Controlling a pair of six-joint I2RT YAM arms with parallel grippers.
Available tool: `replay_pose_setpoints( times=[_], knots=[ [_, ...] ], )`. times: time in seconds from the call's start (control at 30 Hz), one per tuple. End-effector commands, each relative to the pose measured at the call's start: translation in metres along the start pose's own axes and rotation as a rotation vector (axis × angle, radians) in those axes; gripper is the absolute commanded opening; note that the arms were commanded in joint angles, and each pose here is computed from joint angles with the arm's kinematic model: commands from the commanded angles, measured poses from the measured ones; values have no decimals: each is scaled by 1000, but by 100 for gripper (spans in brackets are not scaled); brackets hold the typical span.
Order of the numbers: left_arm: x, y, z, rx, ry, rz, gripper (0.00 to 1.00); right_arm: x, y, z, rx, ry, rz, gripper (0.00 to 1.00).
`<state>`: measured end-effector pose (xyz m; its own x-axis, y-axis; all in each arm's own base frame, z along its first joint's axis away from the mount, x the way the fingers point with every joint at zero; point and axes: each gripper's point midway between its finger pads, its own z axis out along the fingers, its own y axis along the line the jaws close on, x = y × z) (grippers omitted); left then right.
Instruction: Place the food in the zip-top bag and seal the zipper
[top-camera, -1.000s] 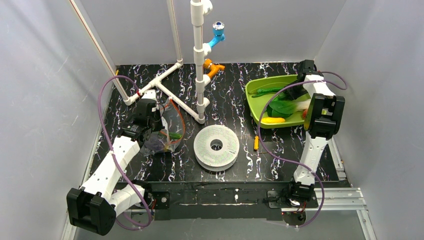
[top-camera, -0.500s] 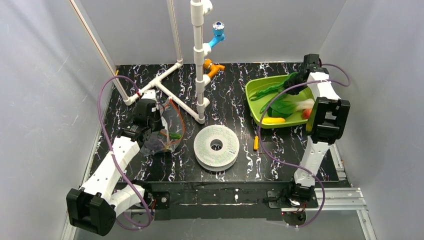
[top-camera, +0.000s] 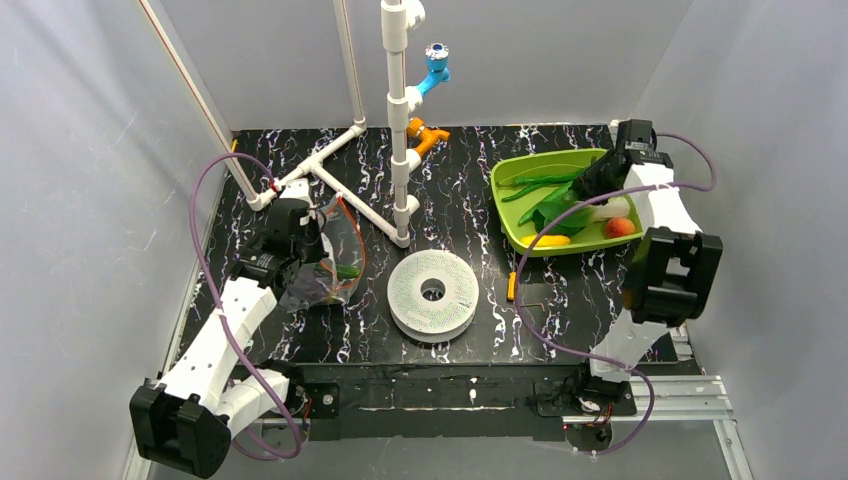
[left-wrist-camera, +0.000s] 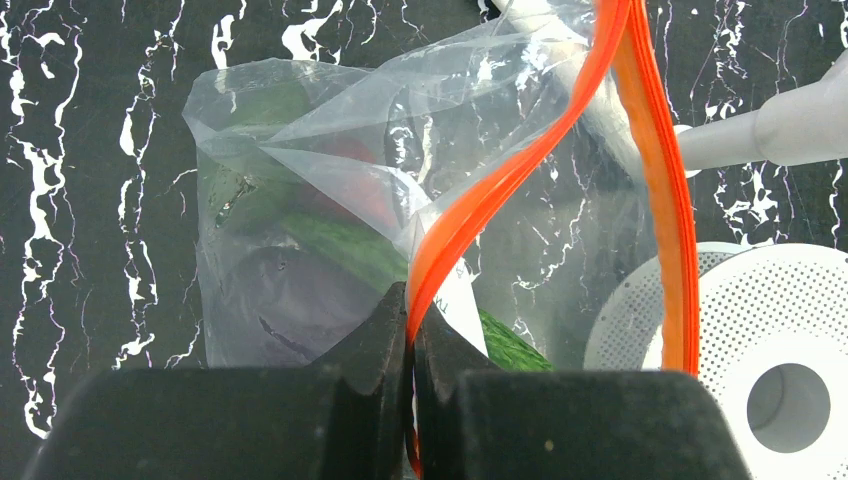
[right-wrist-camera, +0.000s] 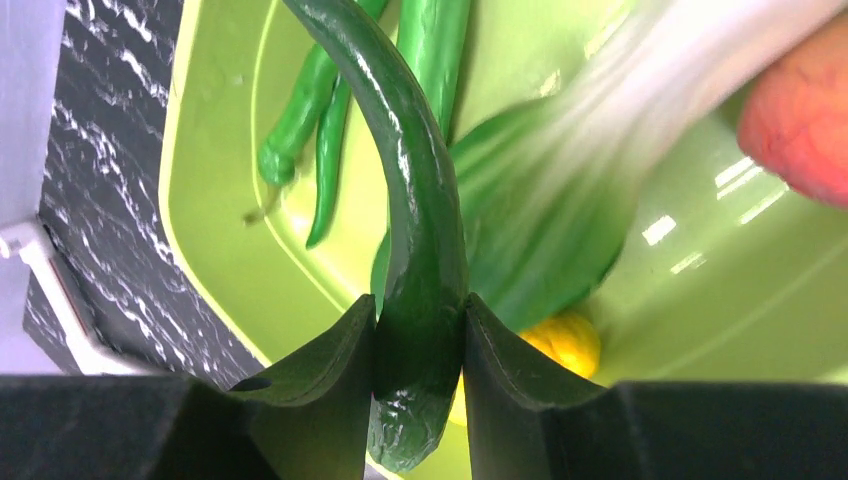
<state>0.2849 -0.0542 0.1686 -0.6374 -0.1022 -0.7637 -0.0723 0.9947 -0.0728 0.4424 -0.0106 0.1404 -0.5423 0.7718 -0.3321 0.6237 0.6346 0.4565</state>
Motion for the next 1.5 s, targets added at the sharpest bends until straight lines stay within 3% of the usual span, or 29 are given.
replay_pose_setpoints(
  times=[0.0, 0.2, 0.33, 0.67, 0.93, 1.2, 1.47],
  knots=[
    [-11, -3, -10, 21, -49, -15, 0, 26, 21, -45, -148, -29, -147, 12],
    [-13, 1, -13, 10, -64, -14, 0, 118, 42, -99, -317, 19, -435, 7],
    [-14, 0, -15, 16, -69, -6, 0, 193, 41, -130, -450, 121, -639, 7],
    [-16, -7, -22, 72, -68, 55, 0, 351, 9, -179, -805, 399, -896, 5],
    [-18, -4, -32, 79, -88, 75, 0, 424, 68, -241, -1020, 480, -1089, 6],
    [-22, -6, -44, 110, -142, 56, 0, 454, 135, -259, -986, 544, -914, 20],
    [-21, -15, -43, 157, -139, 51, 0, 478, 160, -248, -788, 690, -749, 26]
  ],
)
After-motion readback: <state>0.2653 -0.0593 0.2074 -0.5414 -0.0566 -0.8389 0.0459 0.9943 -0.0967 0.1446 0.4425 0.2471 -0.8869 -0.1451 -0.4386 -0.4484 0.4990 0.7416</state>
